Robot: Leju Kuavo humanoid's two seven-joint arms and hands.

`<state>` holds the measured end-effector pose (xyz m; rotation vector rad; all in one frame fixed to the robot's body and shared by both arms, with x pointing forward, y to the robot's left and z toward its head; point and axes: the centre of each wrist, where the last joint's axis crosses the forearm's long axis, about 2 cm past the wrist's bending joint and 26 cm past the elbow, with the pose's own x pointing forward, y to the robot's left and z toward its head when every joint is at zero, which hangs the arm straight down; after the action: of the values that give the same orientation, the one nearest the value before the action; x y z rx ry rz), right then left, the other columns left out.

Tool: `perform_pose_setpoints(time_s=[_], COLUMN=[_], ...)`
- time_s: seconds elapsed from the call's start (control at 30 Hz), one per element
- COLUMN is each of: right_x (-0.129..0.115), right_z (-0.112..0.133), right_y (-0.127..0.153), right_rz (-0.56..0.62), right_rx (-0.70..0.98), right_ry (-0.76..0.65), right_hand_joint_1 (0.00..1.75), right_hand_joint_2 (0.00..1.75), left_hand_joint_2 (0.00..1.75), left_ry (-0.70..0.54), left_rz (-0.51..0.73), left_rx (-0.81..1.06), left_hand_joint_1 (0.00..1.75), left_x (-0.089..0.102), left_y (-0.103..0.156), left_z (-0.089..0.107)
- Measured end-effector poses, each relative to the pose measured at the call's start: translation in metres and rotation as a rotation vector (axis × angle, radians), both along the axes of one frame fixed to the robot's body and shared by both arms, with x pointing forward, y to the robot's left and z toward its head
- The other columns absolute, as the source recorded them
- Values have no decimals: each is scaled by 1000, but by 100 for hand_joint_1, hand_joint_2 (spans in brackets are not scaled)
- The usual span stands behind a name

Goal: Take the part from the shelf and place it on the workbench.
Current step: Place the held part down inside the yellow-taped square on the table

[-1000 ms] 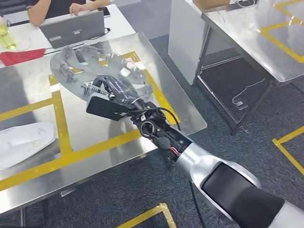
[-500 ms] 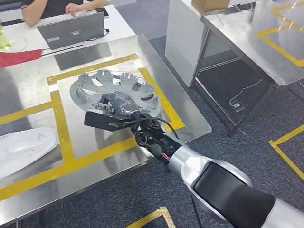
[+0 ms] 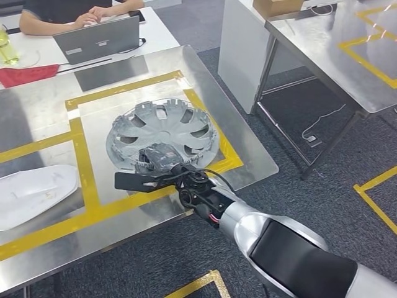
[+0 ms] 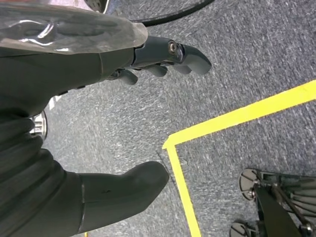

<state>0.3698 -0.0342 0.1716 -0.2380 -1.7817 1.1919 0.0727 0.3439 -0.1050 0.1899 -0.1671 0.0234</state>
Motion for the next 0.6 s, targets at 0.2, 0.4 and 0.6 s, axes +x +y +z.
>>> perform_pose_setpoints(time_s=[0.2,0.4,0.6], right_x=[-5,-7,-7], right_z=[-10,-13,-13], right_y=[0,1,2], right_rz=[7,14,21], right_rx=[-61,-78,-42], right_ry=[32,32,44], right_hand_joint_1=[0,0,0], right_hand_joint_2=[0,0,0], left_hand_joint_2=[0,0,0], left_ry=[-7,-3,-2], left_rz=[0,2,2], left_rx=[5,7,7], left_hand_joint_1=[0,0,0], left_x=[0,0,0], left_y=[0,1,0], left_z=[0,0,0])
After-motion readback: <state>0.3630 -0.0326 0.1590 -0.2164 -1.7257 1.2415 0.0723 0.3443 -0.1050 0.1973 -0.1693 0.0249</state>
